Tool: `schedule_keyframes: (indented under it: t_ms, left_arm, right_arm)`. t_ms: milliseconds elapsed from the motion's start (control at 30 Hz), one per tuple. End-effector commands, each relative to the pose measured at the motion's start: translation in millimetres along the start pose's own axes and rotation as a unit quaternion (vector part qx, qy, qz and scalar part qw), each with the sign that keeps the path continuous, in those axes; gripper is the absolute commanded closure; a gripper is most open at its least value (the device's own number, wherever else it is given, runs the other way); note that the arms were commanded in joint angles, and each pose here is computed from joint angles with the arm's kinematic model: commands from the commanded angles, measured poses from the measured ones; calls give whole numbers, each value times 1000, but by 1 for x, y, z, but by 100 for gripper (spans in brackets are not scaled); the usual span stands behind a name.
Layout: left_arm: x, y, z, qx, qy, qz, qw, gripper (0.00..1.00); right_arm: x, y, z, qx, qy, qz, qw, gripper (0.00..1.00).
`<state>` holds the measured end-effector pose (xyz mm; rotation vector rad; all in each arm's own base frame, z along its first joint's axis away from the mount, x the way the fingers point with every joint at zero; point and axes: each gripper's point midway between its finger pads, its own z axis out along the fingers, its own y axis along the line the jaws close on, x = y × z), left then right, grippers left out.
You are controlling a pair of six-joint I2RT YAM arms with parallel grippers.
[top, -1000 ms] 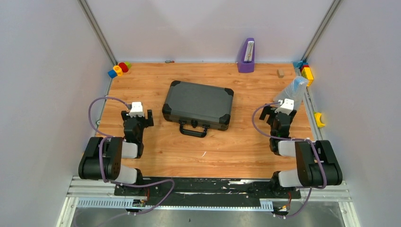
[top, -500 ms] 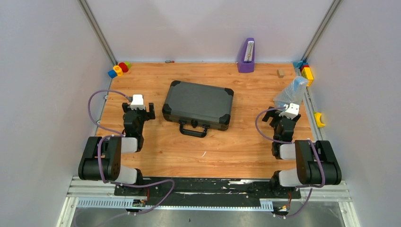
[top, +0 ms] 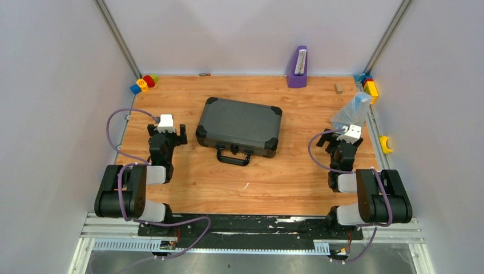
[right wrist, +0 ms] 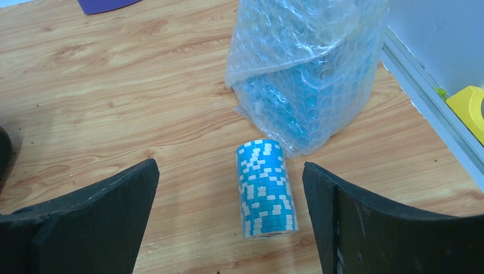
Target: Pack up texas hold em set
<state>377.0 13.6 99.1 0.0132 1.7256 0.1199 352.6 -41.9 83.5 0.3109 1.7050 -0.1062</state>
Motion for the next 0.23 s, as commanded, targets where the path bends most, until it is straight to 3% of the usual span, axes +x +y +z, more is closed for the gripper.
schedule_keyframes:
  t_ms: [0, 200]
  left_arm:
    - [-14, 3, 4, -8, -22, -6, 1000, 0]
    - [-14, 3, 4, -8, -23, -6, 1000, 0]
  right_arm:
    - [-25, 9, 3, -14, -40, 15, 999, 0]
    - [-24, 8, 3, -15, -39, 14, 999, 0]
